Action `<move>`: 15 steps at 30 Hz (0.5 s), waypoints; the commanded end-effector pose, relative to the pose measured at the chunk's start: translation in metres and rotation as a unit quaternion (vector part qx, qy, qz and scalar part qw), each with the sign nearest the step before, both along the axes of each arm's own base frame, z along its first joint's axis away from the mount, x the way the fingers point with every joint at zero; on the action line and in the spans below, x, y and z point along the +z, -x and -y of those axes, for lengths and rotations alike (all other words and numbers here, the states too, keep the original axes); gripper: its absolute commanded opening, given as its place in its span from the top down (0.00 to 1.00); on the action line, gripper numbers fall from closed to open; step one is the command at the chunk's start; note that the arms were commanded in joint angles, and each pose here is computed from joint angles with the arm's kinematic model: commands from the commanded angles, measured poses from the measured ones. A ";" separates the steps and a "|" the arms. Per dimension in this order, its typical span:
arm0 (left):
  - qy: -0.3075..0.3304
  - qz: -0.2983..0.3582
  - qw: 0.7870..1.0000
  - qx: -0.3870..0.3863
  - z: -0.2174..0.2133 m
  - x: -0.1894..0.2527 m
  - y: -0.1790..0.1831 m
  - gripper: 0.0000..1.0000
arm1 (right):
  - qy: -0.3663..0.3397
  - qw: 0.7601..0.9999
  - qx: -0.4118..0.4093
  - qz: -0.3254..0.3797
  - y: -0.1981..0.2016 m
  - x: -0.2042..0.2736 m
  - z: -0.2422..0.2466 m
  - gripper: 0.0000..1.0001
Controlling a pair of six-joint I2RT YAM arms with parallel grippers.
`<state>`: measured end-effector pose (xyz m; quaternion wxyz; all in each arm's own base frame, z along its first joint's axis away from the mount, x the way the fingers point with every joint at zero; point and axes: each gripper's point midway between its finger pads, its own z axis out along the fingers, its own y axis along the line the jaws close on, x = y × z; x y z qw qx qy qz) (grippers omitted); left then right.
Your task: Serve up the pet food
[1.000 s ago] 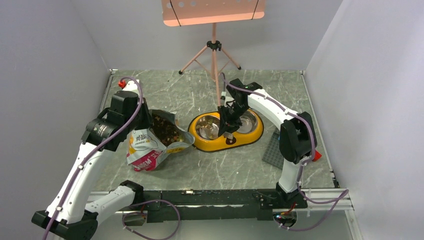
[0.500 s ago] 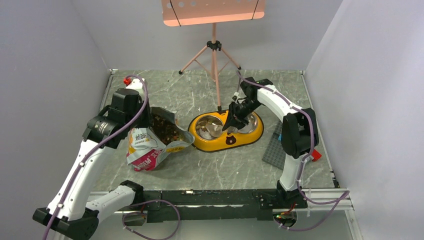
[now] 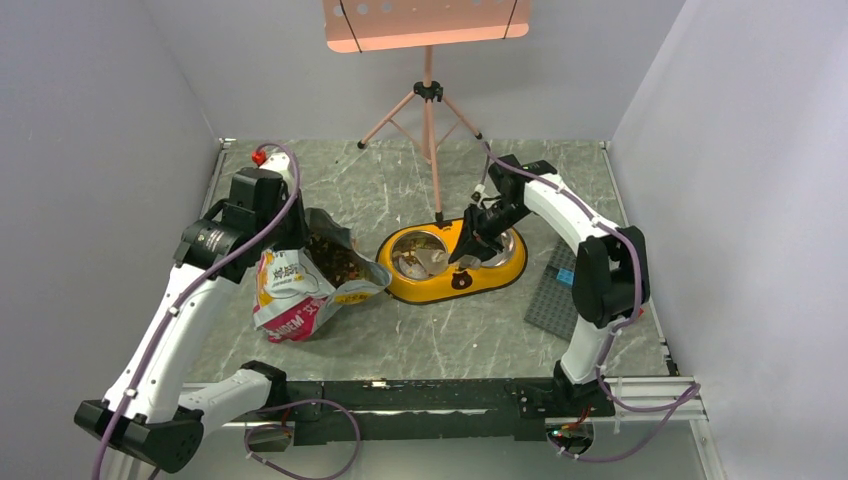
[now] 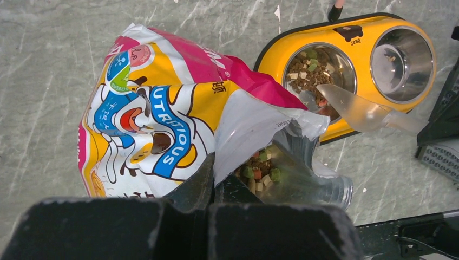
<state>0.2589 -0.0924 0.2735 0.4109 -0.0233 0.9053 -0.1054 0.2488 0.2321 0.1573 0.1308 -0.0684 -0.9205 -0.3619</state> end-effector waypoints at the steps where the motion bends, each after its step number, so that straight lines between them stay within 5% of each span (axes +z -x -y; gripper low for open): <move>1: 0.064 0.077 0.995 0.012 0.012 0.050 -0.025 1.00 | -0.003 0.999 0.007 0.046 0.011 0.028 0.010 1.00; 9: 0.098 0.045 0.994 0.012 0.015 0.032 -0.010 1.00 | 0.029 0.978 0.046 0.203 0.010 0.037 0.009 1.00; 15: 0.112 0.000 0.994 -0.005 0.023 0.015 0.003 1.00 | 0.124 0.898 0.130 0.402 0.031 0.083 -0.016 1.00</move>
